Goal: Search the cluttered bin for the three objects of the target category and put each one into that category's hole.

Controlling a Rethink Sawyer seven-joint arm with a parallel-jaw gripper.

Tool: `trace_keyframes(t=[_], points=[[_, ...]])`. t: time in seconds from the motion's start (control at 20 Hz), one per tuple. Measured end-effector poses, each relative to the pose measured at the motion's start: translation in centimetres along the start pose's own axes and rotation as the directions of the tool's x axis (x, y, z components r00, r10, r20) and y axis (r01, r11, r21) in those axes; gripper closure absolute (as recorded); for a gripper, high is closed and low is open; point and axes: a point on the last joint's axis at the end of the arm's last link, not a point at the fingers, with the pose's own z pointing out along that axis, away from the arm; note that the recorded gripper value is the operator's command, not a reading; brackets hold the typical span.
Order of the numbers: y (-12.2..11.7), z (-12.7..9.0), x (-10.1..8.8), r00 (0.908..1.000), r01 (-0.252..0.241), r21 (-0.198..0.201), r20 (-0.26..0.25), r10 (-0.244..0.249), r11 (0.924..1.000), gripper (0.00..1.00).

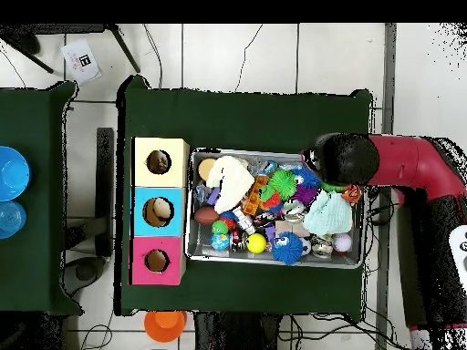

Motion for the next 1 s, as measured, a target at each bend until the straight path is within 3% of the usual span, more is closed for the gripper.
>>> trace_keyframes(t=[0.3,0.5,0.8,1.0], points=[[0.1,2.0,0.2,0.9973,0.043,0.022,-0.061,-0.042,0.9988,0.0],[1.0,3.1,0.6,0.988,0.067,-0.003,-0.139,-0.066,0.9978,0.0],[2.6,4.3,1.7,0.9615,0.078,-0.067,-0.258,-0.093,0.9947,0.0],[3.5,4.7,2.4,0.9355,0.083,-0.1,-0.335,-0.112,0.9915,0.0]])
